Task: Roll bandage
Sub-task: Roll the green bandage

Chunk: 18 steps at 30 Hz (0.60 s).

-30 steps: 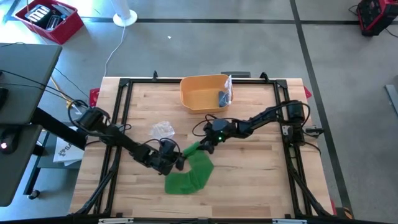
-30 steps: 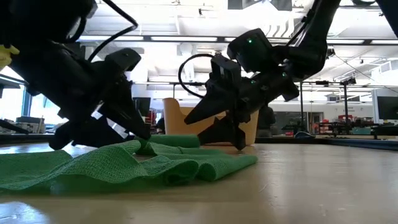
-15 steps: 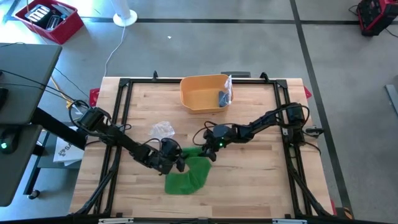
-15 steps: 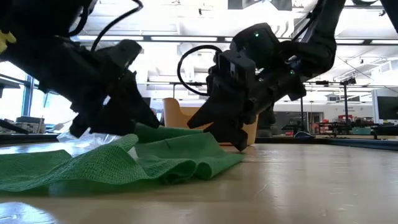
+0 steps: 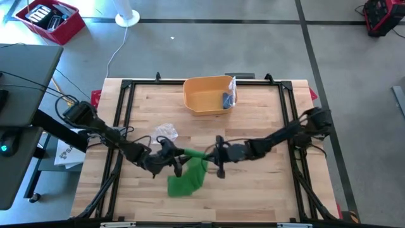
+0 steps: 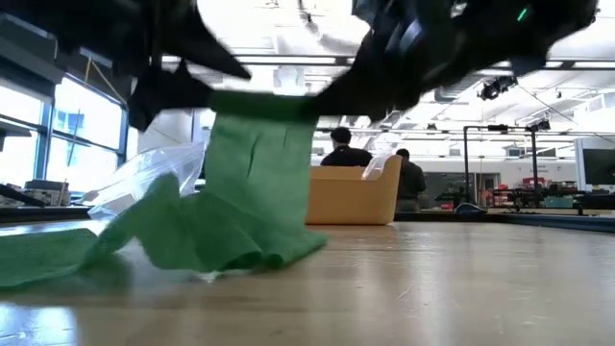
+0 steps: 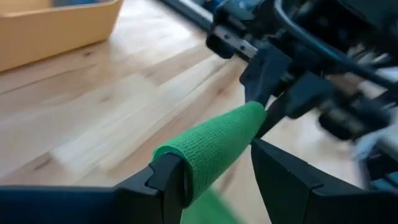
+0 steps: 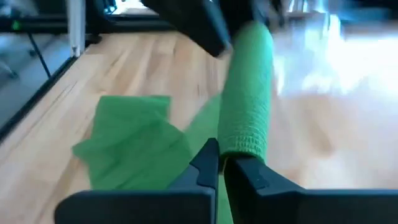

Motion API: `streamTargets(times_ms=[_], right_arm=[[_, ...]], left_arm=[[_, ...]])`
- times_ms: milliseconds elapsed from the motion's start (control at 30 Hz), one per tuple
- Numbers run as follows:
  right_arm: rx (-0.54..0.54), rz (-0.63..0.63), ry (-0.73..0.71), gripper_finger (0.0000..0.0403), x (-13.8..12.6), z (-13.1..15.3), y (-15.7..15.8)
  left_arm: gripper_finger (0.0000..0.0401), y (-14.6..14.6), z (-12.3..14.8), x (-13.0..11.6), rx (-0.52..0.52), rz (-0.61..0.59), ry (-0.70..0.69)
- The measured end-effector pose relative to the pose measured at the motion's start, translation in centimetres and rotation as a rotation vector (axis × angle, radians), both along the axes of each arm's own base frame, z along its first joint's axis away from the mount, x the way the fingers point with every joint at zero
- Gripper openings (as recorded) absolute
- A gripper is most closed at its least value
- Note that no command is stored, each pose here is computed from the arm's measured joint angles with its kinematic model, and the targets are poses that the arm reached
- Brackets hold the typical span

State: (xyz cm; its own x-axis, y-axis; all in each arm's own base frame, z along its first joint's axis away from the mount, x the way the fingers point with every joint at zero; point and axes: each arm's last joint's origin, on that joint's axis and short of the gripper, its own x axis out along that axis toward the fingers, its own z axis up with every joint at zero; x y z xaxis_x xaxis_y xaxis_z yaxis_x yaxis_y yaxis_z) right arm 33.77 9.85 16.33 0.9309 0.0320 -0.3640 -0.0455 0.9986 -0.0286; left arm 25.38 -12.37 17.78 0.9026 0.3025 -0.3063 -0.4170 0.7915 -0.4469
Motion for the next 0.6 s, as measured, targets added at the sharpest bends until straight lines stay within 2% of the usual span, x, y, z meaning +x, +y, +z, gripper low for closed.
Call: streamTargets(times_ms=[133,200,267,367,500,600], right_arm=[[-0.298,0.023,-0.086,0.0014,-1.3,2.1,2.5],[-0.386,0.028,-0.109,0.0016,-1.9,2.7,3.5],[-0.420,0.037,-0.122,0.0018,-2.3,3.1,4.3],[-0.361,0.003,-0.148,0.0022,-2.9,3.9,4.8],[-0.185,-0.064,-0.187,0.0049,-3.5,5.0,5.1],[-0.034,-0.073,-0.215,0.0090,-3.8,6.0,5.2]], left_arm=[[0.0165,-0.1,1.7,0.0,-0.057,-0.051,-0.082],[0.0160,-0.3,2.3,0.2,-0.057,-0.108,-0.125],[0.0148,-0.5,2.8,0.4,-0.052,-0.167,-0.172],[0.0108,-0.8,3.3,0.4,-0.027,-0.205,-0.213],[0.0025,-1.3,3.6,0.2,0.038,-0.264,-0.217],[0.0013,-1.7,4.0,0.1,0.113,-0.297,-0.234]])
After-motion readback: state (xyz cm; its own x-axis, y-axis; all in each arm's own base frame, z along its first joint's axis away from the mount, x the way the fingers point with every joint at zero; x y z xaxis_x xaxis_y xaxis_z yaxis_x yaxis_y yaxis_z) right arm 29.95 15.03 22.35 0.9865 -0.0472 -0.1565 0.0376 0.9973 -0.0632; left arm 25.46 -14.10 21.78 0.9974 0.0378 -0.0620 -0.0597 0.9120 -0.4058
